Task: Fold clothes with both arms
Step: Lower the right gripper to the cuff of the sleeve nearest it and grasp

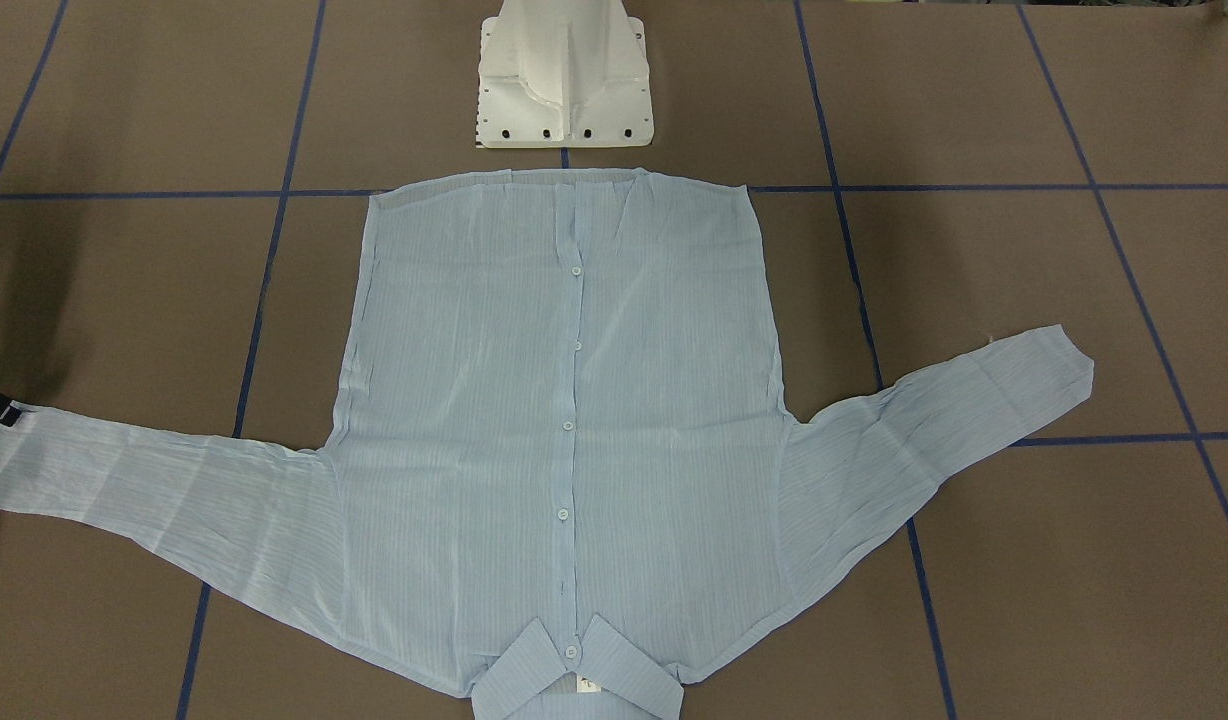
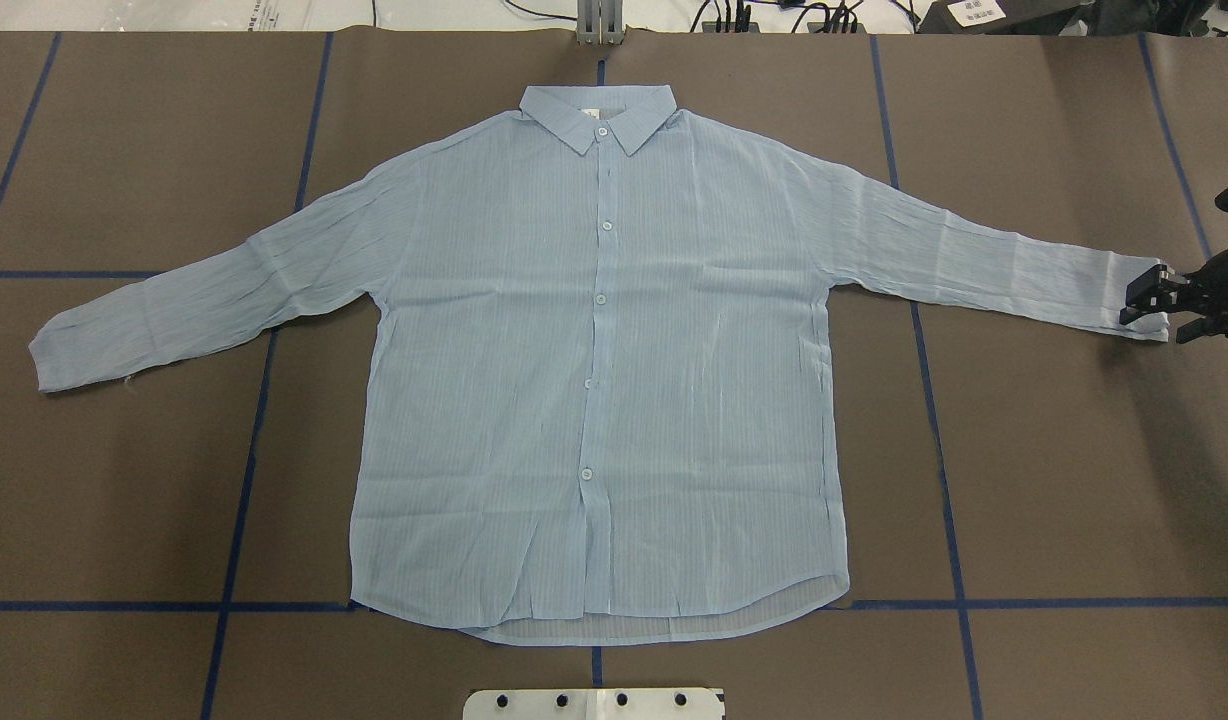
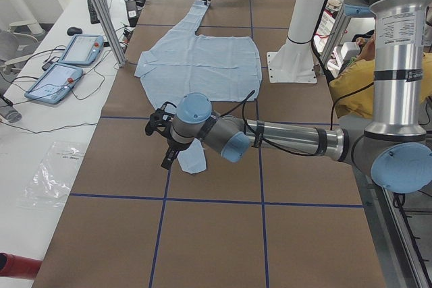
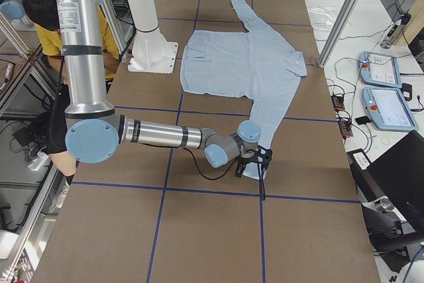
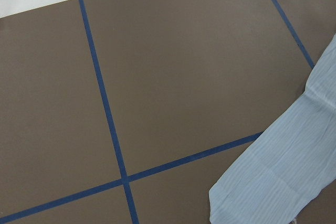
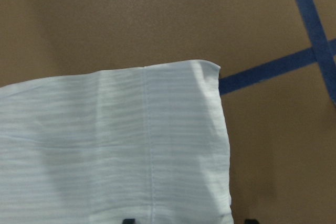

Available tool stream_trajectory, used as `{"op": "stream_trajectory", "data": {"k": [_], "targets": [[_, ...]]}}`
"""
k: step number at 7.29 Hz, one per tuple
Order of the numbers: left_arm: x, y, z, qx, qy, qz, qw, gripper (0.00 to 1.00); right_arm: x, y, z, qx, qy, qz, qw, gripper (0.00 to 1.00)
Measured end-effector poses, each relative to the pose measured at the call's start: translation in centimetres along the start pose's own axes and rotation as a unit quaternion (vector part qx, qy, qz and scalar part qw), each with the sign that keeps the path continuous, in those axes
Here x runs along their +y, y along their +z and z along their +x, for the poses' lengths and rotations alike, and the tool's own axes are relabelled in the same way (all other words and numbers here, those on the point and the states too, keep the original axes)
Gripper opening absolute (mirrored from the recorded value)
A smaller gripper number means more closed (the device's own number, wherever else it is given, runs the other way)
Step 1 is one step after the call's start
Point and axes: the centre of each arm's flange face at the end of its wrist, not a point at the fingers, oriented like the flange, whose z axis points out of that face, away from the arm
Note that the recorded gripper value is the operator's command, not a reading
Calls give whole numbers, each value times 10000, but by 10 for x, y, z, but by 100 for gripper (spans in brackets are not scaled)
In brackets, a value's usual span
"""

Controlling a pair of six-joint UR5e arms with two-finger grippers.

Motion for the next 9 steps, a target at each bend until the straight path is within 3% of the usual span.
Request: {"op": "stream_trajectory", "data": {"k": [2,7,9], "targets": [[-1,-1,1,0,11,11,10000,99,1,2,4,17,29,-20,10000,0],[-2,-2,3,6,23,23,10000,99,1,-4,-3,-61,-17,-5,10000,0],[-2,-3,4,8,36,34,10000,99,3,-21,-22,-208,-157,108,9996,0]]}}
